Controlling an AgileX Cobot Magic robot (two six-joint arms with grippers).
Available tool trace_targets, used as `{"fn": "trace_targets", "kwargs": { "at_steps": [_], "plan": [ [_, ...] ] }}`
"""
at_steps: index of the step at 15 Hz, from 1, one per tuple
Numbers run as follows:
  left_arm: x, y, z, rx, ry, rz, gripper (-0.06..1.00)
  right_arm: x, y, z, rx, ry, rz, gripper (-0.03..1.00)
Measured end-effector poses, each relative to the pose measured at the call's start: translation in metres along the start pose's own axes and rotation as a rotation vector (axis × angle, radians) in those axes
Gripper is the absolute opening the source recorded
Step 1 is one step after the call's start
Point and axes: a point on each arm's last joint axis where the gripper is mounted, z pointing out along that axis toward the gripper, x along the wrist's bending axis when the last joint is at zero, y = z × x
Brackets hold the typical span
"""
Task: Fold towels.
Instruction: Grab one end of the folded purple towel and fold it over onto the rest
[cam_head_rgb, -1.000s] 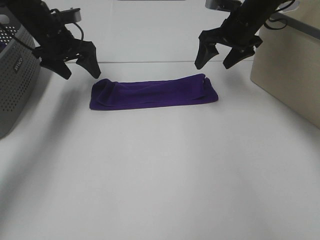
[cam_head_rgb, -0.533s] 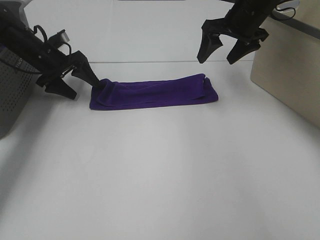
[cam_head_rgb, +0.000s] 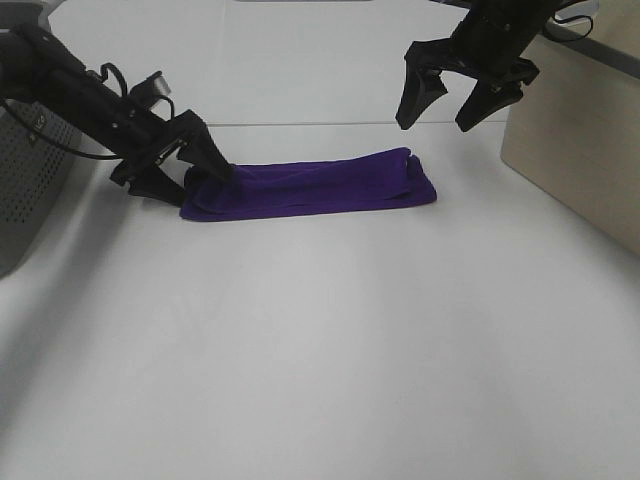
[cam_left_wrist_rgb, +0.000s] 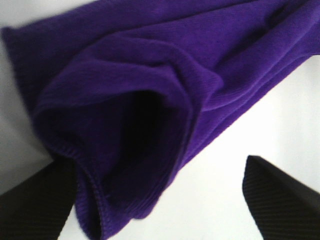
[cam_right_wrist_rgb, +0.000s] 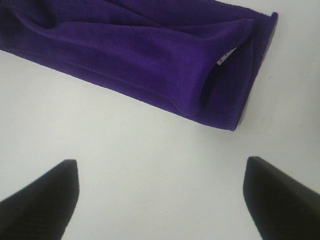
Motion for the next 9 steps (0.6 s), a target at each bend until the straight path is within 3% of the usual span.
{"fn": "trace_targets", "kwargs": {
  "at_steps": [4,5,8,9],
  "plan": [
    [-0.026,0.002,0.033,0.004,-0.065,0.024,0.81,0.000,0.000,0.000,0.004,0.001,0.000,0.87],
    [-0.028,0.003,0.036,0.002,-0.061,0.032,0.75,0.000,-0.001,0.000,0.008,0.002,0.000,0.87],
    [-0.021,0.006,0.041,-0.010,-0.020,0.046,0.42,0.000,-0.001,0.000,0.010,0.003,0.000,0.87],
    [-0.020,0.006,0.042,-0.010,-0.011,0.051,0.21,0.000,-0.001,0.000,0.011,0.003,0.000,0.87]
  ]
}}
